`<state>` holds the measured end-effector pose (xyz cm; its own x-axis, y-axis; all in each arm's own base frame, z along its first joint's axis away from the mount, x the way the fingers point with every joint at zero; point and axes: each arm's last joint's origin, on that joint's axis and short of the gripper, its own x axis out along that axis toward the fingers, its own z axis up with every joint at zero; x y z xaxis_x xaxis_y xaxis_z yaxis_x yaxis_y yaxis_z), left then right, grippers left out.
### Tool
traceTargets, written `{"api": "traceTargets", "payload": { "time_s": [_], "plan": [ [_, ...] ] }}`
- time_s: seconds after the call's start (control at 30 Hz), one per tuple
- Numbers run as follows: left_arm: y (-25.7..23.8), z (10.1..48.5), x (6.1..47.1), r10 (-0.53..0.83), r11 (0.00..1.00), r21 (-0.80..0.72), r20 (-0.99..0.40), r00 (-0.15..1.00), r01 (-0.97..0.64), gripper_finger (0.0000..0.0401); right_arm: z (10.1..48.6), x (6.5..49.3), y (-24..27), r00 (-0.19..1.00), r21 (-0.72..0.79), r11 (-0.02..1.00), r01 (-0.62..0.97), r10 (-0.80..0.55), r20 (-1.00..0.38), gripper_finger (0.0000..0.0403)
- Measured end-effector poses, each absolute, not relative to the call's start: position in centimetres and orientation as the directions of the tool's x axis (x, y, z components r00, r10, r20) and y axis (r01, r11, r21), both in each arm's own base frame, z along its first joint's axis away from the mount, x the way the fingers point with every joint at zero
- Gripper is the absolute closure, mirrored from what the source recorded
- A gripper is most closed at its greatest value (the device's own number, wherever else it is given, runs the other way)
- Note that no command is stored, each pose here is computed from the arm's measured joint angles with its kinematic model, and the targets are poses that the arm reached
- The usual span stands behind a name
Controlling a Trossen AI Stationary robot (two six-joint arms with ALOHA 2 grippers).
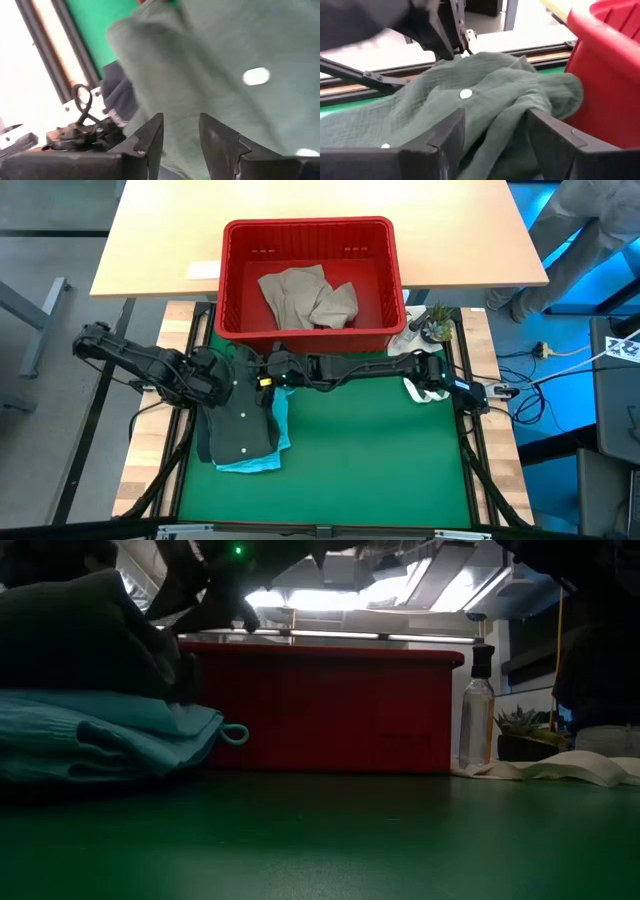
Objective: Fold Laundry from Bin
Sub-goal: Stack the folded green polo shirt on top of the folded blue shorts
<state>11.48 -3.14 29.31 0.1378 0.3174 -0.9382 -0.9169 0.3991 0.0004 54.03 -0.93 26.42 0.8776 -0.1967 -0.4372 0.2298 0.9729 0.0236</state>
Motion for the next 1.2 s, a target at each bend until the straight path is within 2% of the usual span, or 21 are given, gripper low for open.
{"api": "traceTargets", "payload": {
  "time_s": [0.13,0.4,0.57,0.67,1.0,1.2],
  "plan": [
    [-3.3,30.9,11.6,0.293,0.441,-0.052,-0.935,0.198,-0.896,0.0285,27.7,54.0,-1.0,0.884,0.017,0.971,0.237,-0.208,-0.418,0.0194],
    [-4.5,31.6,12.6,0.208,0.480,-0.210,-0.916,0.344,-0.852,0.0282,28.3,53.3,-1.3,0.817,-0.130,0.953,0.274,-0.302,-0.491,0.0194],
    [-6.4,30.5,14.2,0.192,0.597,-0.314,-0.837,0.512,-0.738,0.0291,28.8,53.6,-1.1,0.857,-0.103,0.972,0.213,-0.236,-0.459,0.0194],
    [-7.8,29.2,14.8,0.180,0.633,-0.345,-0.805,0.565,-0.693,0.0299,28.3,53.8,-0.9,0.862,-0.105,0.980,0.169,-0.198,-0.467,0.0194],
    [-12.9,22.3,16.7,0.085,0.670,-0.411,-0.785,0.614,-0.619,0.0322,22.4,55.7,-0.8,0.819,-0.116,0.986,0.116,-0.161,-0.550,0.0194],
    [-14.6,19.1,17.4,0.116,0.716,-0.315,-0.827,0.551,-0.623,0.0323,19.8,56.1,-0.9,0.781,-0.141,0.980,0.138,-0.195,-0.594,0.0194]
  ]
}}
